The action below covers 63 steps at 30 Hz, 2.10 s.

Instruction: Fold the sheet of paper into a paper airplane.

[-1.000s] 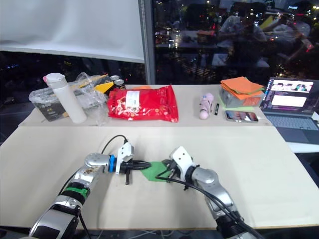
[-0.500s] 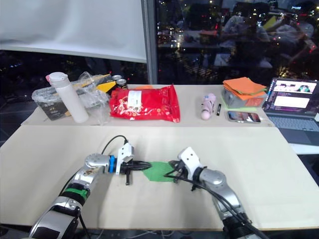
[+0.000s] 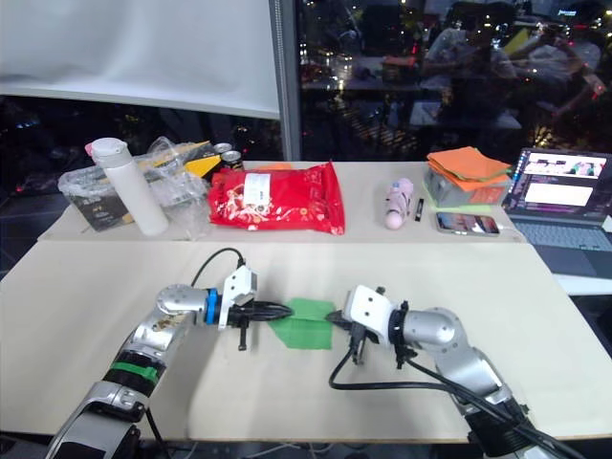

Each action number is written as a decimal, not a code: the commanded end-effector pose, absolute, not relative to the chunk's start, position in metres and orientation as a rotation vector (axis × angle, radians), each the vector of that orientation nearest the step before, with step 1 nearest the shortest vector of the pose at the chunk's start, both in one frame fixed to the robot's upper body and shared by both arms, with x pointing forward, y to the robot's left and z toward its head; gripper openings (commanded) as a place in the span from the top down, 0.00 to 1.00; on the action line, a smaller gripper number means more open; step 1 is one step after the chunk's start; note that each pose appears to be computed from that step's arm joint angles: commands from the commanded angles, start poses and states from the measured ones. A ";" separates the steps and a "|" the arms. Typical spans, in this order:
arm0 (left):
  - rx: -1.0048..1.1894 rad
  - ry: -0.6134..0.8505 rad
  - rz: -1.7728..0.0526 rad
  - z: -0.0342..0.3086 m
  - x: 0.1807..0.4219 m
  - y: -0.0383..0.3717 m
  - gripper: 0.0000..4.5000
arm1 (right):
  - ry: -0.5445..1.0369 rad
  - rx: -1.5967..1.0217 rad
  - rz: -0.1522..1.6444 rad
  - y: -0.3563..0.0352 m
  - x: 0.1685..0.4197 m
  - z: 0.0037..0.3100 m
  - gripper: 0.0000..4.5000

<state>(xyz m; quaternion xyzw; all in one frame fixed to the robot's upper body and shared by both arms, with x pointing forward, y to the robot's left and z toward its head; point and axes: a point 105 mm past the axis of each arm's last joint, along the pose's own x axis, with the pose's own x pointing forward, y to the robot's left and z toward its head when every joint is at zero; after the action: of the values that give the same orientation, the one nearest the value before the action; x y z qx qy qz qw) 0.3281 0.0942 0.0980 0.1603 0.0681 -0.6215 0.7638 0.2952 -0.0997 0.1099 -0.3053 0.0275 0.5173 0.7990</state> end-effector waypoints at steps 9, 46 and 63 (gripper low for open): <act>0.267 0.180 -1.283 0.137 0.302 0.124 0.81 | 0.204 -0.358 1.165 -0.111 0.297 0.125 0.66; 0.291 0.263 -1.033 0.110 0.292 0.157 0.37 | 0.532 0.183 1.296 -0.092 0.329 0.114 0.99; 0.288 0.296 -0.976 0.100 0.297 0.180 0.37 | -0.429 -0.774 1.237 -0.063 0.348 0.210 0.99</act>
<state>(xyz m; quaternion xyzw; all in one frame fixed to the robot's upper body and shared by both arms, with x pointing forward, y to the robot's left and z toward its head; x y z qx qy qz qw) 0.2944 0.1746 0.0891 0.1236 0.1612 -0.4704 0.8588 0.3590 -0.0705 0.2101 -0.3235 -0.1478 0.5582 0.7496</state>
